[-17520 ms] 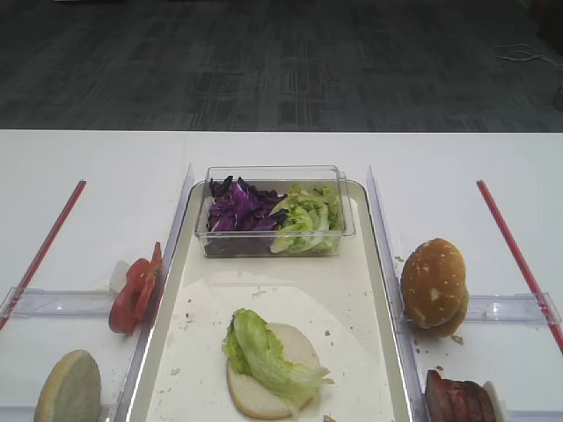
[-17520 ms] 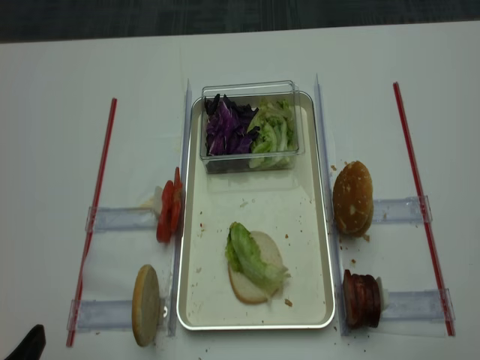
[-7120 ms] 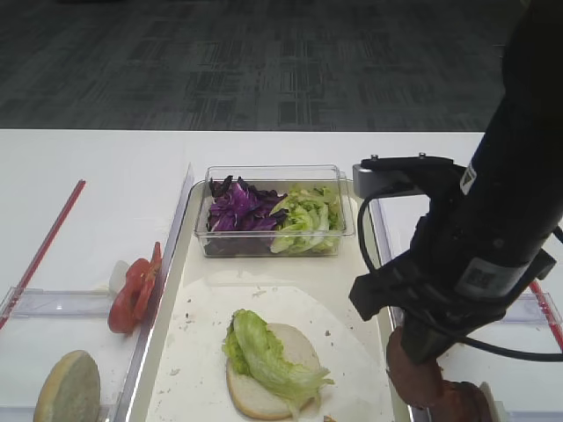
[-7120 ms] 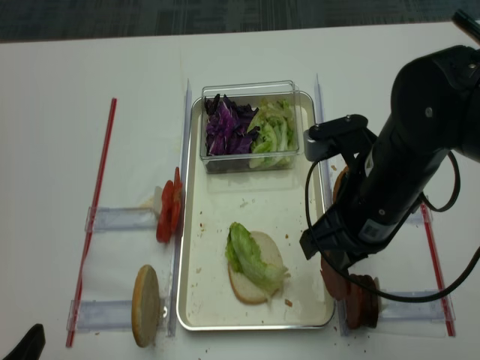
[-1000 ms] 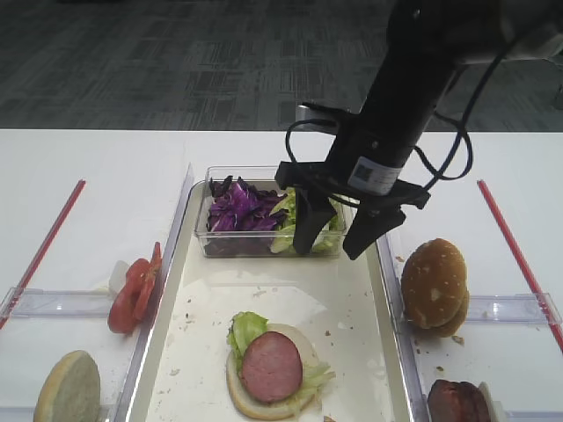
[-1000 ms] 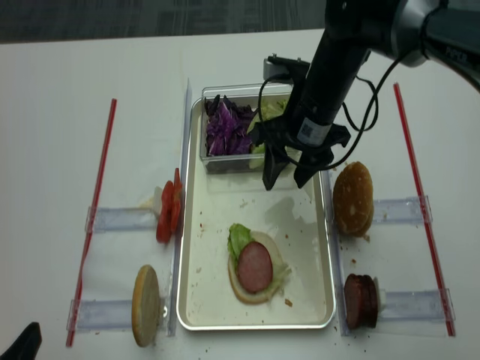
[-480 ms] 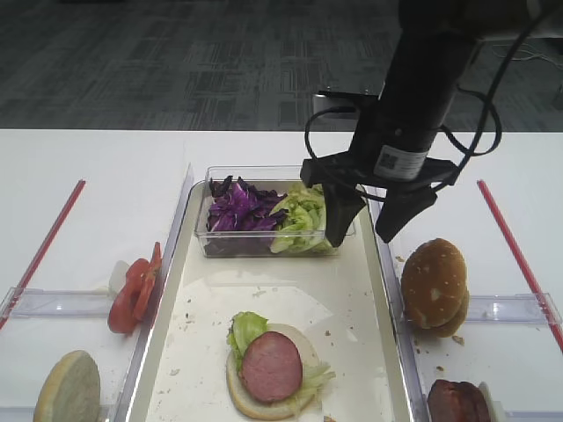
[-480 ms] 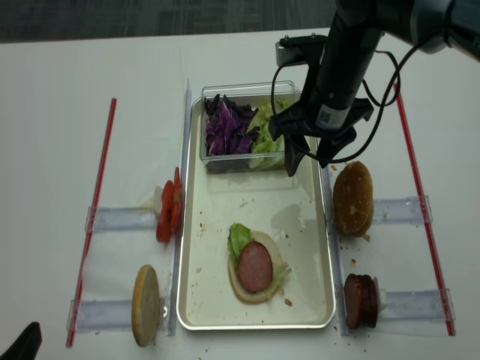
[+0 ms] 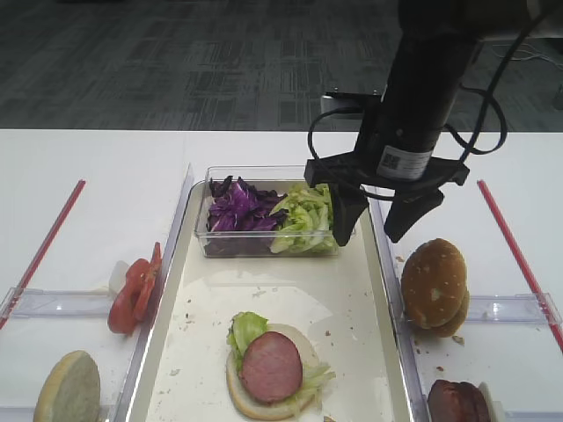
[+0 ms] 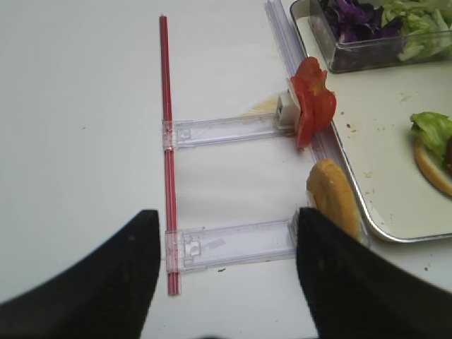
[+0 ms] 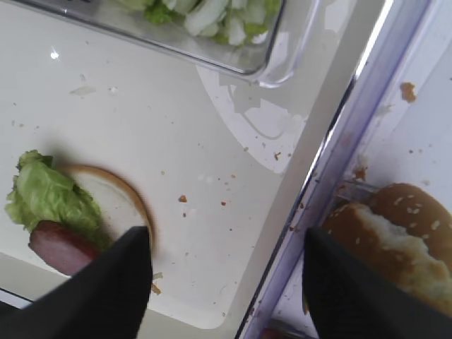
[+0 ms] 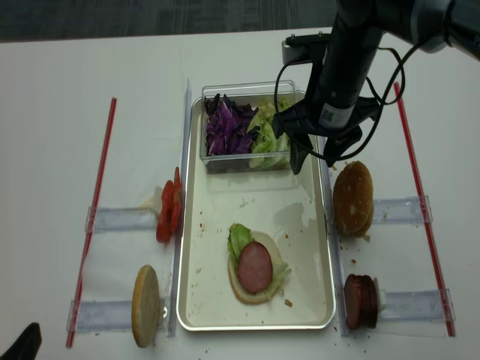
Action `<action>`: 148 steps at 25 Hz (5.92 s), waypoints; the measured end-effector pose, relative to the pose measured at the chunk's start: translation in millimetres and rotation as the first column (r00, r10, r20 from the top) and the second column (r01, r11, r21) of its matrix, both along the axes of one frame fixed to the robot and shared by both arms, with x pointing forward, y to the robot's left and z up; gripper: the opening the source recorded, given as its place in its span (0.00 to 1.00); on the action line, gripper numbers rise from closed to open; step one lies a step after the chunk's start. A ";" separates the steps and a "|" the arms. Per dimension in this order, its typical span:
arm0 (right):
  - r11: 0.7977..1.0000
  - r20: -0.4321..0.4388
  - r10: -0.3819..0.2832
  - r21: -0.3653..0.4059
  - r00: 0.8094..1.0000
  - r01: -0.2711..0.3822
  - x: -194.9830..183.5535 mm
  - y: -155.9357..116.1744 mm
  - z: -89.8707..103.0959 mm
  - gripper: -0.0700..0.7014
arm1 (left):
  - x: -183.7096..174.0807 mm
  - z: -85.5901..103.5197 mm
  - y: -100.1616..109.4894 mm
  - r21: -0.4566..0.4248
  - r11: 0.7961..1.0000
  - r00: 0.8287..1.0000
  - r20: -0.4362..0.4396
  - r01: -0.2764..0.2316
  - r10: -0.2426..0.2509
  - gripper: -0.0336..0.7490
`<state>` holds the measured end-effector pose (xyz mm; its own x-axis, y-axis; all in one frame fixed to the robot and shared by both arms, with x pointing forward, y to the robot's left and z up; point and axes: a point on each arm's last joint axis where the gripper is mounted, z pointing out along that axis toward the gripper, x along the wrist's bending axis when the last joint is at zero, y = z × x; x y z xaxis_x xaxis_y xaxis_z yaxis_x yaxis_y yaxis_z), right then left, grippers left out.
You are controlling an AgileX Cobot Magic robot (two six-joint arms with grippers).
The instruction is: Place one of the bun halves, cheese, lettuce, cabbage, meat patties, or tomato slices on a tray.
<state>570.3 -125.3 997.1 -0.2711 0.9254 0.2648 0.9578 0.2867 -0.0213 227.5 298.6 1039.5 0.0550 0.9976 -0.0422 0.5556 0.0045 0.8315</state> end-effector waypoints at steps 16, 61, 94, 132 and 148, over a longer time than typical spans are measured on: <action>0.998 0.025 -0.059 -0.032 0.998 0.060 18.7 -42.9 -0.9 0.65 | 0.0 0.0 0.0 0.000 1.000 1.000 0.000 0.000 0.000 0.59; 0.956 0.069 -0.245 -0.146 0.967 0.253 -18.6 -154.2 20.2 0.65 | 0.0 0.0 0.0 0.000 1.000 1.000 0.000 0.000 0.000 0.59; 0.954 0.088 -0.252 -0.143 0.964 0.263 -175.5 -159.3 -6.6 0.65 | 0.0 0.0 0.0 0.000 1.000 1.000 0.000 0.000 0.000 0.59; 0.959 0.640 -0.243 0.048 0.729 0.278 -281.0 -162.1 35.6 0.62 | 0.0 0.0 0.0 0.000 1.000 1.000 0.000 0.000 0.000 0.59; 0.962 0.818 -0.237 0.122 0.525 0.245 -323.3 -163.2 43.4 0.62 | 0.0 0.0 0.0 0.000 1.000 1.000 0.000 0.000 0.000 0.59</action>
